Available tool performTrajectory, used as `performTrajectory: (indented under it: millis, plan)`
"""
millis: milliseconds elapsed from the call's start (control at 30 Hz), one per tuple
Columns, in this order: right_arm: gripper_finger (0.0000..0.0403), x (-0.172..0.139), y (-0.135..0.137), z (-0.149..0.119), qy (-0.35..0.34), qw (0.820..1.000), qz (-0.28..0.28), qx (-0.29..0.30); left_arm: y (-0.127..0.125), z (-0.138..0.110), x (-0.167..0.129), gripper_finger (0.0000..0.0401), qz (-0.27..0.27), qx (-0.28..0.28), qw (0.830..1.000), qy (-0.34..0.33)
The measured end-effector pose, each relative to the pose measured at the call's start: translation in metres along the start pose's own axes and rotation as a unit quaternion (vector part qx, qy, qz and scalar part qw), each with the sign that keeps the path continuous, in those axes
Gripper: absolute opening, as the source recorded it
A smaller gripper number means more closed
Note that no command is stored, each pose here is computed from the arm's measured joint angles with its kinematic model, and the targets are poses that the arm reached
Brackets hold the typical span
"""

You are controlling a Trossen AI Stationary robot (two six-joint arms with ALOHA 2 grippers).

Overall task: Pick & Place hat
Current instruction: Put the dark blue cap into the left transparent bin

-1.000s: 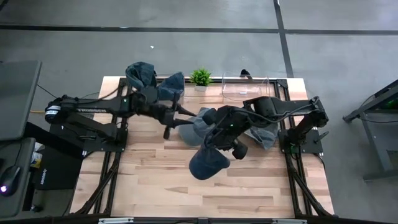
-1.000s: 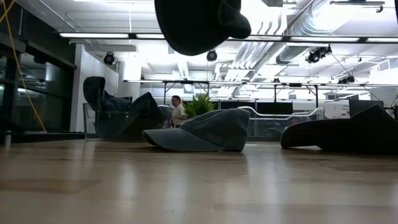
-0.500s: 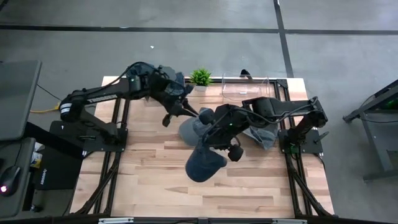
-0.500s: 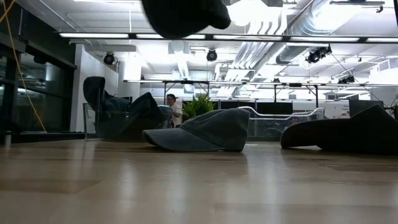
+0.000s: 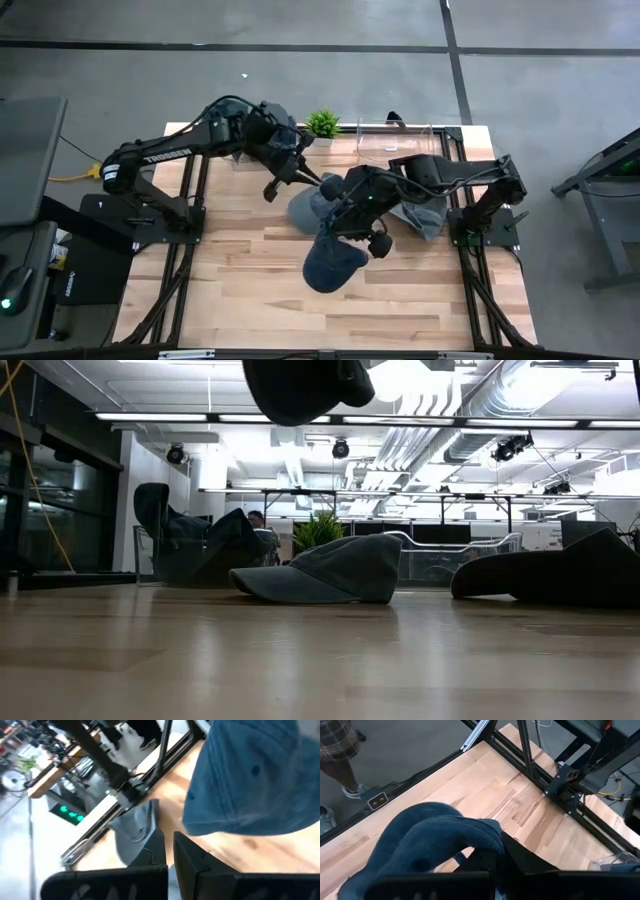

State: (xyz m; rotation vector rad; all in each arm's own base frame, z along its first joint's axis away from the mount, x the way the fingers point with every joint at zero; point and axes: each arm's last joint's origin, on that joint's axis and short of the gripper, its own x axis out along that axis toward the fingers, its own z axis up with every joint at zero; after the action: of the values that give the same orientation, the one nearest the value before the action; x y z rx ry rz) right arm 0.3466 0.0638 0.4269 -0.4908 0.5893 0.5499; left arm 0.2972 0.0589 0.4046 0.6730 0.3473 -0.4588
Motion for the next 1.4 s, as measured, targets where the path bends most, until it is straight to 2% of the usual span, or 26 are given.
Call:
performTrajectory:
  millis: [100, 233, 367, 500, 733, 933, 1133, 1267, 1400]
  plan:
    - [0.0, -0.001, -0.004, -0.005, 0.004, 1.0, 0.01, 0.006, 0.003, -0.002, 0.005, 0.0022, 0.011, 0.023, 1.0, 0.007]
    - [0.0, -0.003, -0.009, -0.011, 0.01, 1.0, 0.02, 0.001, 0.003, -0.008, 0.012, 0.0072, -0.001, 0.016, 1.0, 0.016]
    - [0.0, -0.006, -0.016, -0.018, 0.016, 0.999, 0.026, -0.02, 0.005, -0.008, 0.017, 0.0127, -0.003, 0.019, 1.0, 0.004]
    - [0.0, -0.01, -0.024, -0.028, 0.036, 0.998, 0.027, -0.046, 0.006, -0.008, 0.028, 0.016, -0.011, 0.025, 1.0, -0.014]
    - [0.0, -0.004, -0.034, -0.045, 0.073, 0.993, 0.051, -0.077, 0.004, -0.005, 0.033, 0.0168, -0.007, 0.048, 0.999, -0.013]
    - [0.0, 0.008, -0.031, -0.049, 0.092, 0.986, 0.08, -0.111, 0.005, -0.005, 0.035, 0.0168, 0.007, 0.053, 0.999, -0.006]
    - [0.0, 0.01, -0.03, -0.049, 0.098, 0.98, 0.079, -0.155, 0.005, -0.005, 0.035, 0.0168, 0.003, 0.05, 0.999, -0.003]
    - [0.0, 0.01, -0.032, -0.05, 0.128, 0.972, 0.055, -0.191, 0.003, -0.004, 0.036, 0.0168, -0.001, 0.052, 0.999, -0.006]
    - [0.0, 0.01, -0.033, -0.05, 0.136, 0.969, 0.045, -0.199, 0.003, -0.004, 0.035, 0.0168, -0.001, 0.052, 0.999, -0.006]
